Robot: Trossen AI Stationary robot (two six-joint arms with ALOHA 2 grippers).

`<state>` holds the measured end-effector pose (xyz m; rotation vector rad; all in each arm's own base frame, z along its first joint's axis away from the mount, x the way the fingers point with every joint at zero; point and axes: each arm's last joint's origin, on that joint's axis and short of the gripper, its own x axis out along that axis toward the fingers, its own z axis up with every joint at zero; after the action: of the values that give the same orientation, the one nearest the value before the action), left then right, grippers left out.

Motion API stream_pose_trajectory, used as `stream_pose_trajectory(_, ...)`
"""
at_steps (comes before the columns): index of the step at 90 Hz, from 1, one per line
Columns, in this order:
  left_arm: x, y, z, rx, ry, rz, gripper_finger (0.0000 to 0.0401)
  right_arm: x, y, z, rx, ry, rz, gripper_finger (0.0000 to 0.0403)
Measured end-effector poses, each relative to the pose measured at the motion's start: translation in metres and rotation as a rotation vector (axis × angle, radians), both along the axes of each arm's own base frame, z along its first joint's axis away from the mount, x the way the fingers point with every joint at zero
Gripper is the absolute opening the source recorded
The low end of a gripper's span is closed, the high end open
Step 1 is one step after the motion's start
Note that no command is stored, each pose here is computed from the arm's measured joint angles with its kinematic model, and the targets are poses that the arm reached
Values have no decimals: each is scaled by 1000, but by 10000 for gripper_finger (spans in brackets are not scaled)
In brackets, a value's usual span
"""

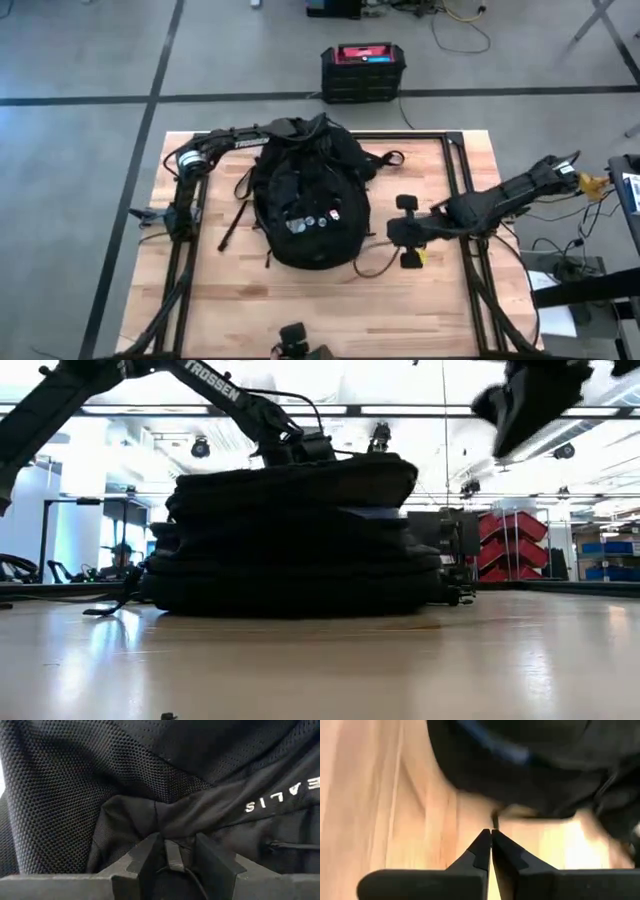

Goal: Unpack backpack
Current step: Close the black backpack

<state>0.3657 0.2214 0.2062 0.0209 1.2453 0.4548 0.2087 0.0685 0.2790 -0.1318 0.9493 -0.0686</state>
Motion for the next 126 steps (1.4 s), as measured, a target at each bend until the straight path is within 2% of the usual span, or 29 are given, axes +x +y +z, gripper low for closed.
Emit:
stream_pose_trajectory(12,0,-5,7,-62,-50,-47,118,0,-6,-1,-167,-52,-127,1)
stream_pose_trajectory(22,7,-17,8,-58,-51,-92,118,4,-18,-11,-254,-38,-153,1)
stream_pose_trajectory(37,15,-32,8,-74,-58,-137,118,17,-45,-26,-284,-88,-174,13)
stream_pose_trajectory(62,19,-44,8,-65,-36,-152,118,27,-95,-49,-247,-163,-55,114)
stream_pose_trajectory(75,19,-45,8,-62,-35,-151,118,28,-109,-56,-261,-149,-9,136)
stream_pose_trajectory(91,19,-45,9,-60,-36,-152,118,43,-113,-69,-242,-148,67,122)
stream_pose_trajectory(107,19,-45,9,-57,-34,-152,118,59,-119,-77,-350,-115,7,96)
stream_pose_trajectory(126,16,-43,6,-48,-20,-149,118,61,-118,-74,-354,-43,2,11)
